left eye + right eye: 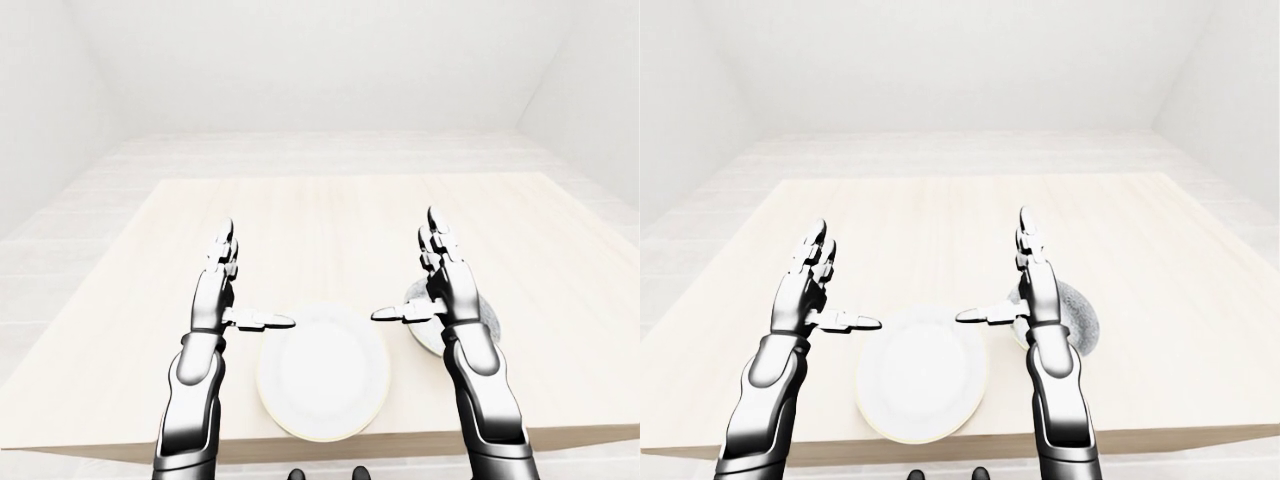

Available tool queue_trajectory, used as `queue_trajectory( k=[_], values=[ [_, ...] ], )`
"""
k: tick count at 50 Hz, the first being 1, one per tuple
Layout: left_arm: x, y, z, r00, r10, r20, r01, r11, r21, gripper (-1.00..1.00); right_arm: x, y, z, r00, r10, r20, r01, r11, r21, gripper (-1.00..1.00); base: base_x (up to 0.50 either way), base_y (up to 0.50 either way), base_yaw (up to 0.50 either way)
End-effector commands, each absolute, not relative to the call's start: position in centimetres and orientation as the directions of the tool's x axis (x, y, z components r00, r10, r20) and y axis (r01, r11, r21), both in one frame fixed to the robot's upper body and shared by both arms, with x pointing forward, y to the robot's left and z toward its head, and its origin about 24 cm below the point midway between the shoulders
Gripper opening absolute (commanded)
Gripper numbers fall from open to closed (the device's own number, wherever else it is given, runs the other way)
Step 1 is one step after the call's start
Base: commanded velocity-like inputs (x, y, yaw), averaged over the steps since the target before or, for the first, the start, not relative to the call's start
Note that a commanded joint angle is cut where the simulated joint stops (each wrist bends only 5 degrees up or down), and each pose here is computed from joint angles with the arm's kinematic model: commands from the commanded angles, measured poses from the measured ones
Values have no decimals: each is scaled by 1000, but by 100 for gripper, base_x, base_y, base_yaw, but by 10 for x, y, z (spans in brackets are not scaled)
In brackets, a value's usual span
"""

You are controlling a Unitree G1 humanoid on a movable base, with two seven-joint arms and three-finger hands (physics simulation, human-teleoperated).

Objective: Put the bowl on the plate.

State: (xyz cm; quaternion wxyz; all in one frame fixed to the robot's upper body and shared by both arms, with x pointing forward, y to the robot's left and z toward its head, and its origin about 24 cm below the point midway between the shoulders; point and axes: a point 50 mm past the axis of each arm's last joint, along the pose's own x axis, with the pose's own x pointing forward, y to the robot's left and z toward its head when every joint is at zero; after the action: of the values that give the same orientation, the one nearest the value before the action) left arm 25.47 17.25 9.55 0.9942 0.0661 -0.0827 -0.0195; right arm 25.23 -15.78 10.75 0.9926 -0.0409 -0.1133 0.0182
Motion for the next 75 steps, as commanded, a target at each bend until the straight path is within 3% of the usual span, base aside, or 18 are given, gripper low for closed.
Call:
queue_trajectory(
  k=[1, 18, 36, 55, 60, 75],
  values=[
    [256, 174, 95, 986, -46, 158, 24, 990, 138, 100, 251, -157, 105, 976, 48, 211, -29, 995, -94, 100, 9, 0, 0],
    [251, 177, 95, 986, -43, 158, 19, 989, 149, 100, 244, -166, 114, 969, 33, 244, 13, 983, -184, 100, 0, 0, 0],
    [247, 179, 90, 990, -45, 136, 23, 987, 161, 100, 235, -189, 134, 956, 33, 290, 91, 910, -404, 100, 0, 0, 0],
    [237, 187, 92, 990, -62, 129, 35, 978, 205, 100, 236, -206, 122, 985, 30, 171, 78, 804, -589, 100, 0, 0, 0],
    [236, 188, 91, 990, -60, 126, 33, 977, 209, 100, 237, -205, 116, 993, 61, 97, 26, 708, -706, 100, 0, 0, 0],
    [234, 191, 93, 990, -58, 129, 28, 975, 221, 100, 223, -200, 121, 996, 86, 11, -40, 564, -825, 100, 0, 0, 0]
  ],
)
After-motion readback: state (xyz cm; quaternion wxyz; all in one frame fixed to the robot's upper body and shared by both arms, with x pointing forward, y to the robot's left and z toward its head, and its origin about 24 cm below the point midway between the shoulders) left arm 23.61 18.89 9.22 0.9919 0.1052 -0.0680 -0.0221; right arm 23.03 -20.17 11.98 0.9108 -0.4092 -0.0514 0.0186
